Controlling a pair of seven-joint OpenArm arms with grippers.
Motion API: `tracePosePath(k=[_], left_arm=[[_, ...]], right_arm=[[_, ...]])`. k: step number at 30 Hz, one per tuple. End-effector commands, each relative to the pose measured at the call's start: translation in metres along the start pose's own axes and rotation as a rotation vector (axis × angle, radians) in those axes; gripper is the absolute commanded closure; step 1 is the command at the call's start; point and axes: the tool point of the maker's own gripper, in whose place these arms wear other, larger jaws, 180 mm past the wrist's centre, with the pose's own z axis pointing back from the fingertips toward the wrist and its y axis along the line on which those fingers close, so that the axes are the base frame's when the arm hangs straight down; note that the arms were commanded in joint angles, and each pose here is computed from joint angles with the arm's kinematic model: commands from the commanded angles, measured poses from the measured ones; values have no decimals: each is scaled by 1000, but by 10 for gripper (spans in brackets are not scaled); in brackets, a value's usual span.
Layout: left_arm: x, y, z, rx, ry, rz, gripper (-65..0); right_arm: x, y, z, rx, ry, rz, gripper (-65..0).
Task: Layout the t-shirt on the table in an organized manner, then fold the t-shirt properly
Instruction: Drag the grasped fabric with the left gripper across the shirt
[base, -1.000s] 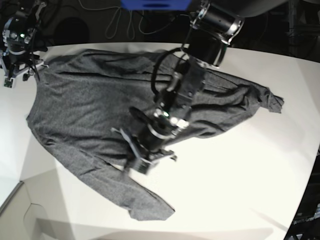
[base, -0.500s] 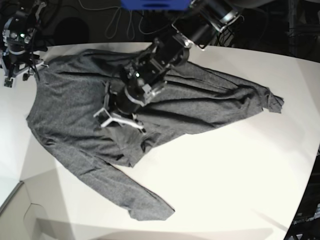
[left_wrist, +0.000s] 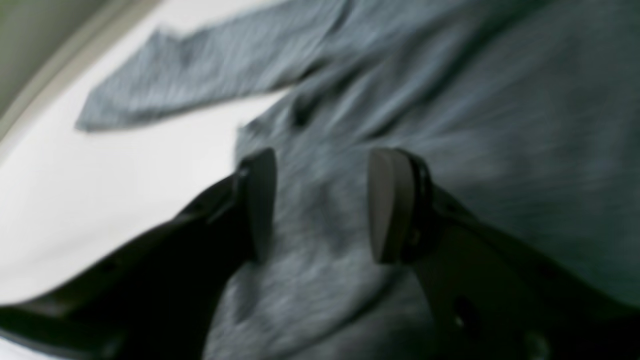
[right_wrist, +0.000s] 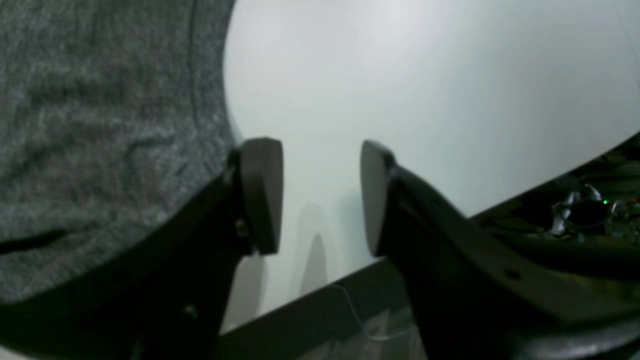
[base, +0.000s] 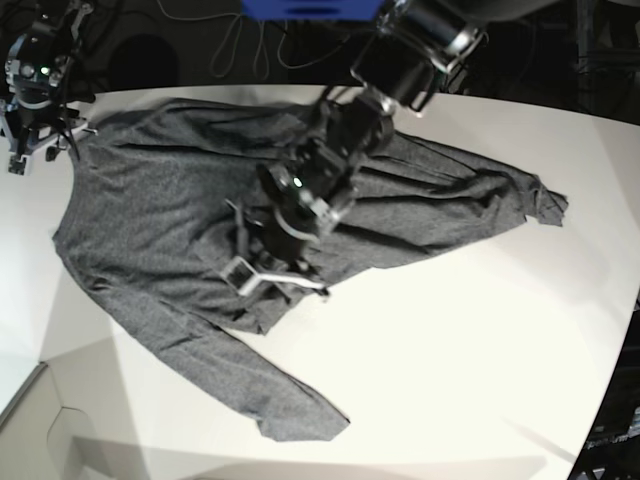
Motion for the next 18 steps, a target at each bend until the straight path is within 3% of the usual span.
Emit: tracePosePath(k=[1,8,14,18], left_arm=[[12,11,-5,22,-30,5,-292],[1,31,-15,46,12,17,-291],[7,29,-21,9,-4,147,-292],[-4,30,-28,-4,34,160,-288]], right_arm=[[13,-6,2,-14,-46,13,-261],[13,-6,2,-14,-46,13,-261],[13,-6,2,-14,-46,13,-261],[13,-6,2,-14,-46,13,-261]])
